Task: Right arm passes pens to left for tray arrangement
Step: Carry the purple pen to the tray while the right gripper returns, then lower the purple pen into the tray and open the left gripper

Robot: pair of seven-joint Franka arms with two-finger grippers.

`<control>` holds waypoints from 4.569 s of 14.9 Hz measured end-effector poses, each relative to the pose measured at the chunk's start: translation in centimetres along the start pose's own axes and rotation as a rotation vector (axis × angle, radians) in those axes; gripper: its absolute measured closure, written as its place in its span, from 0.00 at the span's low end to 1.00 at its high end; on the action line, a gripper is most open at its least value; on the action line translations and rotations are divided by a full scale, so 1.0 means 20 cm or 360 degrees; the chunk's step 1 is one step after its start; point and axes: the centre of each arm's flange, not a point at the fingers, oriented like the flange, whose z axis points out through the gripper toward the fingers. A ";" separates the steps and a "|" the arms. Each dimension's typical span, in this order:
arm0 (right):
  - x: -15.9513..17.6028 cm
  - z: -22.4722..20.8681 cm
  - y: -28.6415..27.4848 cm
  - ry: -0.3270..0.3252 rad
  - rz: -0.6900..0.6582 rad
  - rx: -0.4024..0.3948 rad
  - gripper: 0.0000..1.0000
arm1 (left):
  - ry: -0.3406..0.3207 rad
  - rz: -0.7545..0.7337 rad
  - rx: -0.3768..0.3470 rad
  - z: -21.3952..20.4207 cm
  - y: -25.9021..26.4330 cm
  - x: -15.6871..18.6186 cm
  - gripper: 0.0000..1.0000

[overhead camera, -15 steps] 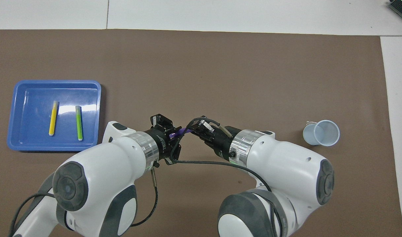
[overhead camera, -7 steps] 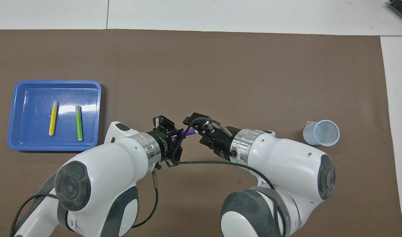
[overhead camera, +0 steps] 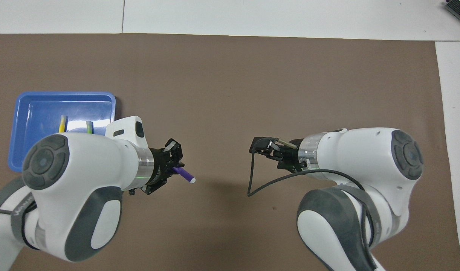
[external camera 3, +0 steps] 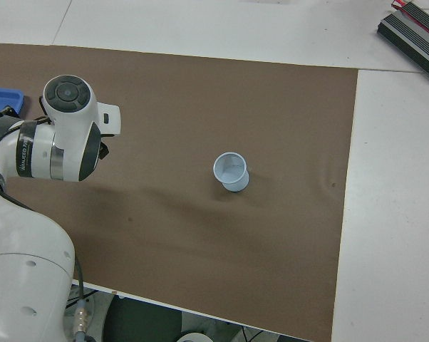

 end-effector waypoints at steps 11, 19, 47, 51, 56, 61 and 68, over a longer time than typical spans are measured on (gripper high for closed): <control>0.29 -0.44 0.38 0.0004 -0.0577 -0.0489 0.00 | 0.0013 0.1149 0.0444 -0.23 -0.48 0.75 0.83; 0.45 -0.45 0.48 0.0043 -0.0711 -0.0585 0.00 | 0.0051 0.1390 0.0480 -0.38 -0.94 1.25 0.83; 0.61 -0.59 0.63 0.0040 -0.0656 -0.0604 0.00 | 0.0317 0.1523 0.0367 0.45 -1.10 1.99 0.78; 0.63 -0.59 0.64 0.0045 -0.0621 -0.0603 0.00 | 0.0323 0.1481 0.0367 0.47 -1.09 1.99 0.34; 0.61 -0.66 0.62 0.0018 -0.0595 -0.0609 0.00 | 0.0322 0.1473 0.0362 0.48 -1.09 1.99 0.00; 0.60 -0.83 0.58 -0.0005 -0.0573 -0.0612 0.00 | 0.0331 0.1470 0.0366 0.44 -1.08 2.01 0.00; 0.66 -0.90 0.69 0.0028 -0.0528 -0.0723 0.00 | 0.0227 0.1483 0.0439 0.14 -0.90 1.98 0.00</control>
